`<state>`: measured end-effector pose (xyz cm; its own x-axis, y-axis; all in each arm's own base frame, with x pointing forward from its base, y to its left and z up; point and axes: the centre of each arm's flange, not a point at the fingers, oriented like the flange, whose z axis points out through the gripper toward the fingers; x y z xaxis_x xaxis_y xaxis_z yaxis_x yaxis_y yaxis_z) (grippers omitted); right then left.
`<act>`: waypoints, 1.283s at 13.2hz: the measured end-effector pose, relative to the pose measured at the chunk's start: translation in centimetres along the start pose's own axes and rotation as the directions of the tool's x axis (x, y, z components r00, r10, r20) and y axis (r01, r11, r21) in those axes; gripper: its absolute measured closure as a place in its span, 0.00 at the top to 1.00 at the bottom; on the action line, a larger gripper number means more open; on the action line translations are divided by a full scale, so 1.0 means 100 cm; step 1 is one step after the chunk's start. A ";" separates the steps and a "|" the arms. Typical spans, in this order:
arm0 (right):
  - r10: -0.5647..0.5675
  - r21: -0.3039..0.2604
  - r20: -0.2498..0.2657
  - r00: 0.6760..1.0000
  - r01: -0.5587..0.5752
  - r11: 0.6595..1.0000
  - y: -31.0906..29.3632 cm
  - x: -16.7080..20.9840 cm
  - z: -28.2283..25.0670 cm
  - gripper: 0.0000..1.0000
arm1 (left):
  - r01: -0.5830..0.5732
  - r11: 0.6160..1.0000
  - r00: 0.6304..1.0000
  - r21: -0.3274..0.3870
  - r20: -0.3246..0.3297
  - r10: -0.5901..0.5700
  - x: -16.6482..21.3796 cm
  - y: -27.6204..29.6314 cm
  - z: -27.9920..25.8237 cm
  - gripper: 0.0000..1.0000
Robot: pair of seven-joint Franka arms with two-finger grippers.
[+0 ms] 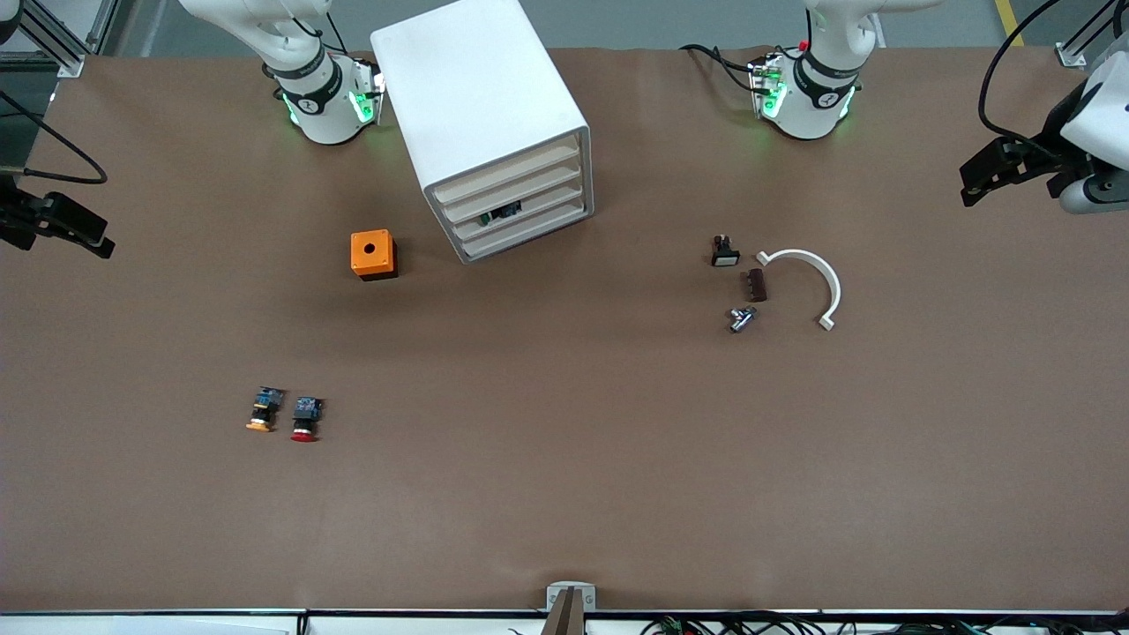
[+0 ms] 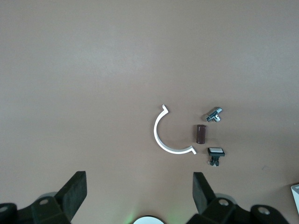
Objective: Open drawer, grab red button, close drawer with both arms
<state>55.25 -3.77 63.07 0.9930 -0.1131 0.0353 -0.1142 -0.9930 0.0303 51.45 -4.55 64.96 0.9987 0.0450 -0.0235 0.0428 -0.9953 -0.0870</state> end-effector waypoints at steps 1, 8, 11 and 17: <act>0.000 0.000 0.000 1.000 0.000 1.000 0.000 0.000 0.000 1.00 | 0.001 1.000 1.000 0.000 -0.002 -0.001 -0.001 0.000 -0.001 1.00; -0.002 0.000 0.001 1.000 0.002 1.000 -0.001 0.000 0.000 1.00 | -0.005 1.000 1.000 -0.023 0.023 0.006 -0.002 0.005 0.007 1.00; -0.003 0.000 0.001 1.000 0.003 1.000 -0.001 0.000 0.001 1.00 | -0.008 0.999 1.000 -0.053 0.027 0.010 -0.002 0.009 0.007 1.00; -0.002 0.000 0.001 1.000 0.002 1.000 -0.001 0.000 0.001 1.00 | -0.005 0.998 1.000 -0.058 0.016 0.006 0.012 0.007 0.005 1.00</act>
<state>55.28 -3.68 63.01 0.9933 -0.1107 0.0338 -0.1118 -0.9933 0.0305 52.70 -5.16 64.40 0.9984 0.0409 -0.0403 0.0397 -0.9988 -0.0290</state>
